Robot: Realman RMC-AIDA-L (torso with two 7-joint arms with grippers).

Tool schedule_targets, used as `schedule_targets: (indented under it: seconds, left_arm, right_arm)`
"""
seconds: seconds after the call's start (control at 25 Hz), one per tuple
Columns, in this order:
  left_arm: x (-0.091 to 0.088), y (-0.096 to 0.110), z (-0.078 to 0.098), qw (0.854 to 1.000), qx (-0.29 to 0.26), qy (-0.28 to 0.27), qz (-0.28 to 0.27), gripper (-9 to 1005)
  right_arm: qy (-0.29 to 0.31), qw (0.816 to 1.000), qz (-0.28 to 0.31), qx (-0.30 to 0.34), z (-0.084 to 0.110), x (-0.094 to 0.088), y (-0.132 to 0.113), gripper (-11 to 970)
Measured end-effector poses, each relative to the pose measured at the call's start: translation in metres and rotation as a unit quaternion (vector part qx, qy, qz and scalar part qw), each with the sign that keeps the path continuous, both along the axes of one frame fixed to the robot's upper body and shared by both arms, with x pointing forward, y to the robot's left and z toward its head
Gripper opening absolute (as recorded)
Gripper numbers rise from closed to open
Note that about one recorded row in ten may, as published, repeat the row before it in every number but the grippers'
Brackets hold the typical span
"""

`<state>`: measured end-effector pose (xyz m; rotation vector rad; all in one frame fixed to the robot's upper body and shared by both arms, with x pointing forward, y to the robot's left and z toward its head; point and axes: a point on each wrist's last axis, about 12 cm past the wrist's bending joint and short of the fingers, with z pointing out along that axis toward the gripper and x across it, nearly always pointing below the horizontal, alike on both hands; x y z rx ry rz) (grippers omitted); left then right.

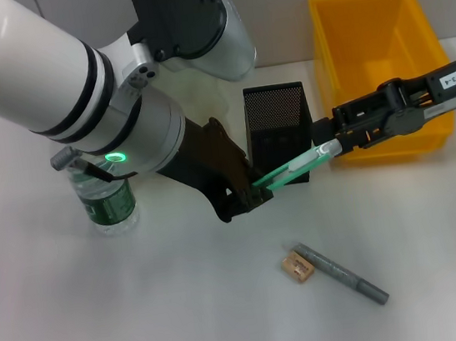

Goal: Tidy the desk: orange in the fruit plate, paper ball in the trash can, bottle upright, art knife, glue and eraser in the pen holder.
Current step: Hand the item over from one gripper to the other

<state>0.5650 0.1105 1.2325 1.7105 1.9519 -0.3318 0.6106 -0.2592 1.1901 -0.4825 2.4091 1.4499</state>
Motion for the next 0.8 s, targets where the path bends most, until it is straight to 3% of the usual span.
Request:
schedule_targets:
  seconds: [0.56, 0.76, 0.8]
  left_arm:
    - [0.0, -0.0022, 0.0, 1.0, 0.005, 0.002, -0.001, 194]
    - [0.0007, -0.002, 0.0012, 1.0, 0.005, 0.001, 0.0, 195]
    - [0.001, -0.0027, 0.0022, 1.0, 0.005, 0.0, -0.001, 195]
  right_arm:
    - [-0.011, 1.0, 0.01, -0.015, -0.0053, 0.0009, 0.007, 717]
    - [-0.015, 1.0, 0.011, -0.014, -0.005, 0.0013, 0.0076, 476]
    - [-0.017, 1.0, 0.011, -0.014, -0.0048, 0.0014, 0.0075, 471]
